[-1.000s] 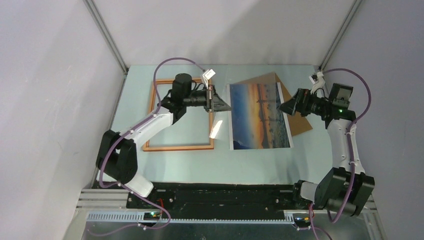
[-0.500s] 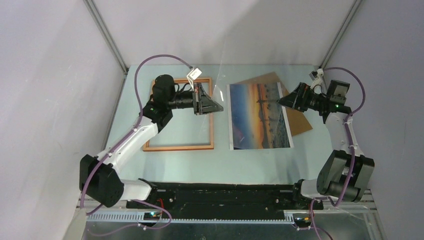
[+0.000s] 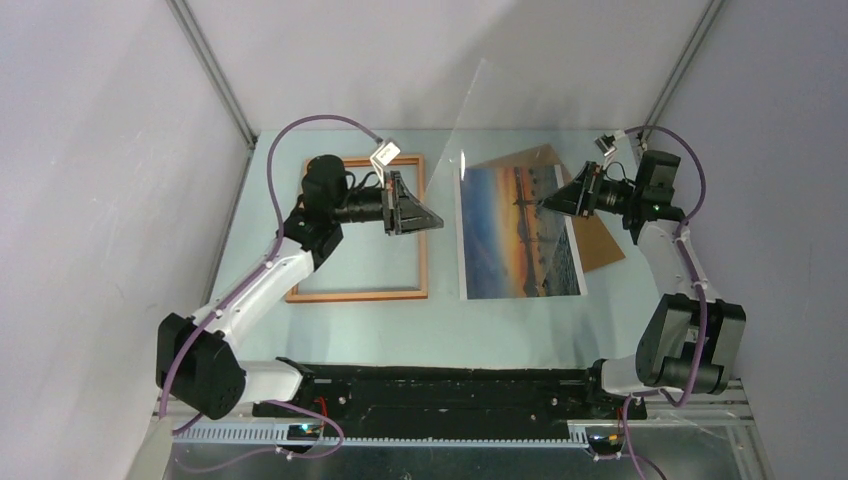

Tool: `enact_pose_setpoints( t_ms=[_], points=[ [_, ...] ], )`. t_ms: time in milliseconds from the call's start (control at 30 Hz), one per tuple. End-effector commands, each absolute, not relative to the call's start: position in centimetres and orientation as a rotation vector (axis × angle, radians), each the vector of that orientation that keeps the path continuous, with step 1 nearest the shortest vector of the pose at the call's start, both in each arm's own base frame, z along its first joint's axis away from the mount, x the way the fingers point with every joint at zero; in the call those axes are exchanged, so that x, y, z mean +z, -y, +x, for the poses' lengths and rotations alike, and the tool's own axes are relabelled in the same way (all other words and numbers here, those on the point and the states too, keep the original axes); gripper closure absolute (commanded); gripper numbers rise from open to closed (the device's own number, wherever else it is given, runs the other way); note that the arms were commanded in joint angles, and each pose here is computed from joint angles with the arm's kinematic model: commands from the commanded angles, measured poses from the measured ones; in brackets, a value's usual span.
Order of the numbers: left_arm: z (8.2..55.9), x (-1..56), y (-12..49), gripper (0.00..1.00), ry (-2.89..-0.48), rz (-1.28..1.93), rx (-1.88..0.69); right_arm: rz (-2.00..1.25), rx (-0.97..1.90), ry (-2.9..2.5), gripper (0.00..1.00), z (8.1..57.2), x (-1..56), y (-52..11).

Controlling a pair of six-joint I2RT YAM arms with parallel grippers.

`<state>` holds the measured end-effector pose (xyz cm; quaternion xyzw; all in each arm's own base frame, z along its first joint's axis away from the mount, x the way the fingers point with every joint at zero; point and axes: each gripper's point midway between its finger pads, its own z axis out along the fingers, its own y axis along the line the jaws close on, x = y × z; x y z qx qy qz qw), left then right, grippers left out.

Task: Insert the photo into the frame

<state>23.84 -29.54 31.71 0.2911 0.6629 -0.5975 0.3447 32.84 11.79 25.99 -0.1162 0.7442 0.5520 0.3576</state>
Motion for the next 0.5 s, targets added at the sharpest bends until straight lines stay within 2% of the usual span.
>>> enact_pose_setpoints(
  t_ms=[0,467],
  points=[
    [23.9,33.6,29.3,1.00,-1.614,0.781,-1.514,-0.481,1.442,-1.797,0.11,30.8,30.4,-13.2],
    [29.5,29.4,28.1,1.00,-1.756,0.466,-1.393,-0.464,1.425,-1.748,0.24,28.4,32.3,-11.7]
  ],
)
